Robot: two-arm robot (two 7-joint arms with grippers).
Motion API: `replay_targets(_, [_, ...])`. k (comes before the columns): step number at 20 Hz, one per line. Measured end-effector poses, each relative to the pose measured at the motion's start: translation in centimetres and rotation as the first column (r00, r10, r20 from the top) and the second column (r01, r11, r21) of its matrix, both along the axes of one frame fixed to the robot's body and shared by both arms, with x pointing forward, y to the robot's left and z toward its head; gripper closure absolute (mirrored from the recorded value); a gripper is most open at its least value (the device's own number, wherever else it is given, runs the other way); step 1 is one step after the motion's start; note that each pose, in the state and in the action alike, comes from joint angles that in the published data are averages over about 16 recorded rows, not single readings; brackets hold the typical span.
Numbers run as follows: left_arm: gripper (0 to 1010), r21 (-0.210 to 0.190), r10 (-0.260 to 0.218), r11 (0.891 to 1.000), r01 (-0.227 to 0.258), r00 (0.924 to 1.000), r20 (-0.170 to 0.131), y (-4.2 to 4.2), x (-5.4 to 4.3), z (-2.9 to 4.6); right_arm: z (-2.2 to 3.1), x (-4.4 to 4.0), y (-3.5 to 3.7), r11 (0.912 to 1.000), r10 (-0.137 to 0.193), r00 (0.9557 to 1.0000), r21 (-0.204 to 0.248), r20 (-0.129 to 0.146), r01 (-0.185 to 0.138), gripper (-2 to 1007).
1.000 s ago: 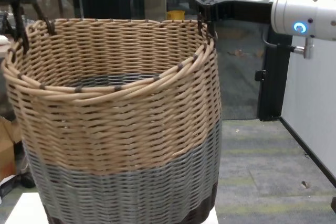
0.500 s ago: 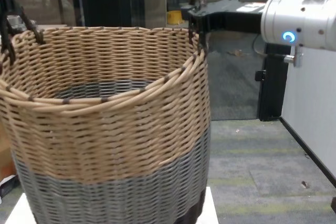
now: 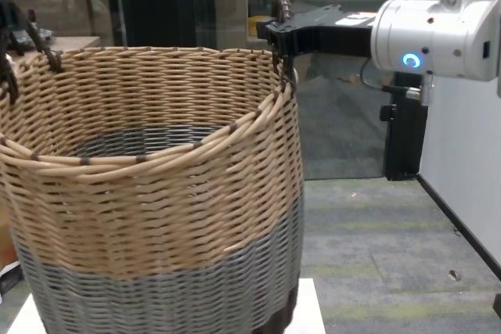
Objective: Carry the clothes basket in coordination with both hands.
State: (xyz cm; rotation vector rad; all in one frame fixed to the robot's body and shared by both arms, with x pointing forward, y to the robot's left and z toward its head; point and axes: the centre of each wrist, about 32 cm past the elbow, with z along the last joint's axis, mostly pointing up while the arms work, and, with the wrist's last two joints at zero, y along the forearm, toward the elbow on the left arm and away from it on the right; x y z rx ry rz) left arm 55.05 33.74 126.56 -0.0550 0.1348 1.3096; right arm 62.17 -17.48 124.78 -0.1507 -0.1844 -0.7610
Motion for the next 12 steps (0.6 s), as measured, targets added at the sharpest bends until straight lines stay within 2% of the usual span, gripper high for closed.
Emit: replay_targets(12, [1010,0.015,-0.004,1.000,0.004,1.0000,-0.007,0.70,0.99,-0.81,-0.72,0.61,1.08,0.9997,0.019,0.9994,-0.014,-0.029,-0.019,994])
